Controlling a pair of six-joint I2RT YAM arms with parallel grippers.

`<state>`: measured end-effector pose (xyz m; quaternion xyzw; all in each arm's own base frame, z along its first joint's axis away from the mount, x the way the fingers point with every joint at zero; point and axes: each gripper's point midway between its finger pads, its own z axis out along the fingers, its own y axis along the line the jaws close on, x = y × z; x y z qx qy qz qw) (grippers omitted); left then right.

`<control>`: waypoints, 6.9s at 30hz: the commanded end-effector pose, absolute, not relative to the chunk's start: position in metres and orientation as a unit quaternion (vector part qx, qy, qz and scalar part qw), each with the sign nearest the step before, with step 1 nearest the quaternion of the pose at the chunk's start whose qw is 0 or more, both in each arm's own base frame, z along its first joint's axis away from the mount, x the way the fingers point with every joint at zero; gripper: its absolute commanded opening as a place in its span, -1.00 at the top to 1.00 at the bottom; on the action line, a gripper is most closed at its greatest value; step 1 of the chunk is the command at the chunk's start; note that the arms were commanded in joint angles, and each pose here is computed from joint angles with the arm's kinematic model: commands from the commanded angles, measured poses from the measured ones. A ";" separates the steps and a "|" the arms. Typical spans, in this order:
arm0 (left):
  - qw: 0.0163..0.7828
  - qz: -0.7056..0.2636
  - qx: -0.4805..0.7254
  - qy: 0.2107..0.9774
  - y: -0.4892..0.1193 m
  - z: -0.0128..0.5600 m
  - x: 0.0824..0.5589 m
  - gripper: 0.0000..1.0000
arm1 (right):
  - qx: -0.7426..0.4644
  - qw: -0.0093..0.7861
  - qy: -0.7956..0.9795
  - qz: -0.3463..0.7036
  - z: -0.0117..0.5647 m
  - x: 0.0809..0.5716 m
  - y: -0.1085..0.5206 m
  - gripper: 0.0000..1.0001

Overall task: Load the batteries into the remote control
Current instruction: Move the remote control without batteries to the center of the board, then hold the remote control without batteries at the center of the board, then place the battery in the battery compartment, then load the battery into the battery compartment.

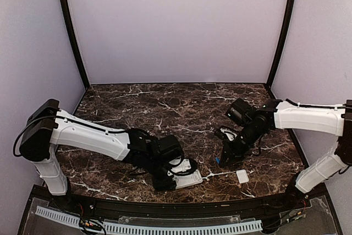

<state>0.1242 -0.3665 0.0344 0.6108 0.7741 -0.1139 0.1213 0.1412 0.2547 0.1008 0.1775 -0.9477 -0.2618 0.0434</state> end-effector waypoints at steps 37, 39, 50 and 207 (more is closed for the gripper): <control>0.222 -0.205 0.608 0.734 -0.372 0.023 0.098 -0.61 | 0.192 0.160 -0.940 -0.231 0.105 0.109 0.300 1.00; 0.218 -0.200 0.613 0.733 -0.370 0.017 0.097 -0.61 | 0.193 0.172 -0.938 -0.231 0.101 0.107 0.305 1.00; 0.197 -0.181 0.627 0.732 -0.365 -0.005 0.096 -0.42 | 0.192 0.218 -0.933 -0.212 0.071 0.106 0.318 1.00; 0.137 -0.178 0.624 0.748 -0.348 -0.025 0.075 -0.27 | 0.801 -0.265 -0.512 -0.160 0.067 0.095 0.319 0.63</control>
